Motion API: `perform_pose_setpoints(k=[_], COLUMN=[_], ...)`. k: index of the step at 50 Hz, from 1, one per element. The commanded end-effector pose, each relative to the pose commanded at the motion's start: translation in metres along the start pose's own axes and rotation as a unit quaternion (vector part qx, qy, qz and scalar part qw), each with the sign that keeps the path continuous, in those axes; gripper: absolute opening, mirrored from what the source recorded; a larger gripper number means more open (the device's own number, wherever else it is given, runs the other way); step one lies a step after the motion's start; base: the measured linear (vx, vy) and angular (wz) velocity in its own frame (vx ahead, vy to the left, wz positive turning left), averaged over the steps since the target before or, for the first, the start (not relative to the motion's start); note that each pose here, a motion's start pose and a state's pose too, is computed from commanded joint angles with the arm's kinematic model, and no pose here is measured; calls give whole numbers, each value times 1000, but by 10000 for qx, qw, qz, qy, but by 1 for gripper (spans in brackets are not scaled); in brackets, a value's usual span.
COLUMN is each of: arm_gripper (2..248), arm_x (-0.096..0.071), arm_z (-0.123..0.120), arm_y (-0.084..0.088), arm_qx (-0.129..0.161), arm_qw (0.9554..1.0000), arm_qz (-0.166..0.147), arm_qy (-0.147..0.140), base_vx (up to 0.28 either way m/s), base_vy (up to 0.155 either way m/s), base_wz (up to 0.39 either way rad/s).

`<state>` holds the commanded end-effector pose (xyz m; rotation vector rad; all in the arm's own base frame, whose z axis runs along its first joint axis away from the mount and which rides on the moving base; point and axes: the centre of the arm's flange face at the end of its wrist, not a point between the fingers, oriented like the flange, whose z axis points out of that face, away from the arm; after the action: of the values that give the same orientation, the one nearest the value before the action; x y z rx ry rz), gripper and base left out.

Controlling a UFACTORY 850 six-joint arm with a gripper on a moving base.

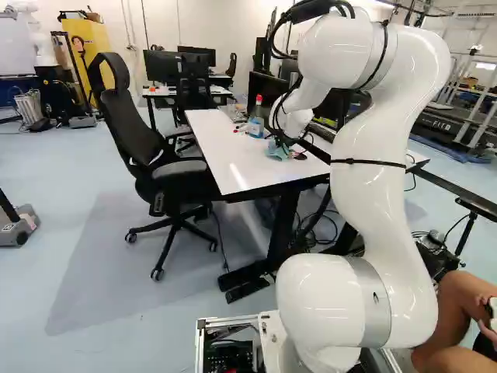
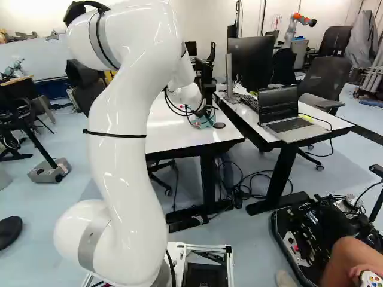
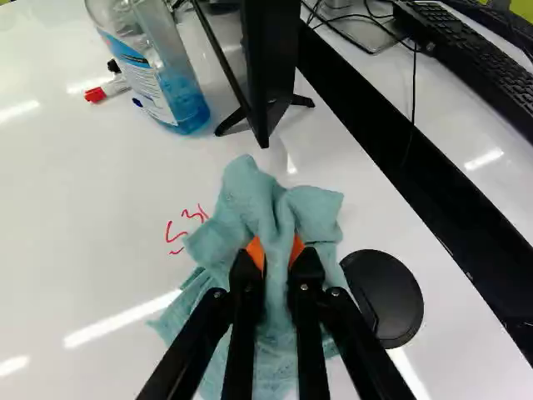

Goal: Clean the table with the green towel

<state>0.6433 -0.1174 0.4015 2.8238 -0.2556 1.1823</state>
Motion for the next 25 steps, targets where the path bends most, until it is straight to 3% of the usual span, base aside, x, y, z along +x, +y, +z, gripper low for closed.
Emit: perform_pose_setpoints(k=[25], arm_gripper=[49], arm_x=[6], arm_z=[7], arm_y=[-8], arm_qx=[44], arm_qw=[10000], arm_qz=[-43], arm_qy=[43], base_vx=[0], base_vy=[0], base_wz=[0])
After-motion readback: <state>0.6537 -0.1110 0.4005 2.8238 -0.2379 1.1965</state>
